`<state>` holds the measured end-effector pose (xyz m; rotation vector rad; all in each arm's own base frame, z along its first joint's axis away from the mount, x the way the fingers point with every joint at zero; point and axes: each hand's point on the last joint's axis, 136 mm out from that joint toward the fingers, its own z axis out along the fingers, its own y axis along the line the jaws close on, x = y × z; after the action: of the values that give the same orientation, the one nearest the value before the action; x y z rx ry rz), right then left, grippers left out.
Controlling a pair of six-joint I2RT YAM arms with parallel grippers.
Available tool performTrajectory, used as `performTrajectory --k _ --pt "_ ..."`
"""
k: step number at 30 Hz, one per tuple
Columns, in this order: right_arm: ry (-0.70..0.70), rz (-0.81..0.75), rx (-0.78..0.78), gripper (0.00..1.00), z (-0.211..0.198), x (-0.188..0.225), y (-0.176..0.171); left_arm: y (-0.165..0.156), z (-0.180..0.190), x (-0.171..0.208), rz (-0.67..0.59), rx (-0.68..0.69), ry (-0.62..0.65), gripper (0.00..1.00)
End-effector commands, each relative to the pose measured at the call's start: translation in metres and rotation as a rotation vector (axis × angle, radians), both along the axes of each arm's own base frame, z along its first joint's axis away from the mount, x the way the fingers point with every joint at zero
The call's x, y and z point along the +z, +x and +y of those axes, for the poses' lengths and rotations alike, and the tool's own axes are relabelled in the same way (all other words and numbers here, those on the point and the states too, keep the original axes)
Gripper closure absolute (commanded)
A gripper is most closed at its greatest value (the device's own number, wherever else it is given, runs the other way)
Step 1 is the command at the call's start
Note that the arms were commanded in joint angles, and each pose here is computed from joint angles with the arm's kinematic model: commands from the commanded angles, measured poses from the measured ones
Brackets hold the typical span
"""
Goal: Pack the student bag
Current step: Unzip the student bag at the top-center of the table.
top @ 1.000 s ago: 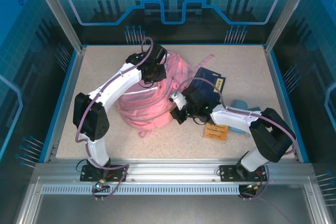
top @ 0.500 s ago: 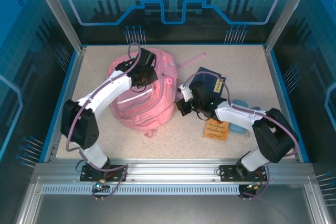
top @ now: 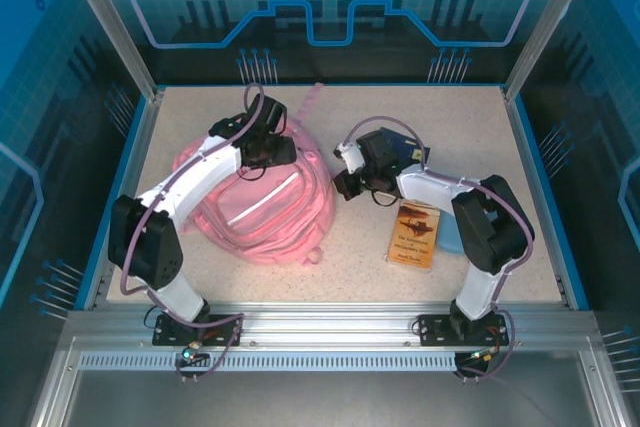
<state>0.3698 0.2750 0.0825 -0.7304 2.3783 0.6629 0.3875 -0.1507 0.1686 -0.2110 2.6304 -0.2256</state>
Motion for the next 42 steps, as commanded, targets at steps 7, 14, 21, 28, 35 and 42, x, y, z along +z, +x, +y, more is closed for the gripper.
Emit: performTrajectory --k 7,14,21,28,35,42 --pt "0.028 0.0 0.016 1.0 -0.003 0.007 0.023 -0.071 -0.023 -0.014 0.05 -0.461 0.303 0.4" --pt "0.041 0.006 0.0 1.0 -0.009 0.009 0.031 -0.085 -0.02 -0.04 0.134 -0.536 0.36 0.47" --pt "0.051 0.007 -0.005 1.0 -0.01 0.012 0.033 -0.091 -0.024 -0.067 0.21 -0.579 0.354 0.46" --pt "0.05 0.009 -0.006 1.0 -0.011 0.013 0.032 -0.088 -0.029 -0.085 0.237 -0.602 0.356 0.46" --pt "0.046 0.004 -0.013 1.0 -0.014 0.015 0.032 -0.096 -0.039 -0.088 0.258 -0.657 0.294 0.42" --pt "0.04 0.004 -0.017 1.0 -0.016 0.014 0.031 -0.089 -0.028 -0.089 0.216 -0.634 0.363 0.47"
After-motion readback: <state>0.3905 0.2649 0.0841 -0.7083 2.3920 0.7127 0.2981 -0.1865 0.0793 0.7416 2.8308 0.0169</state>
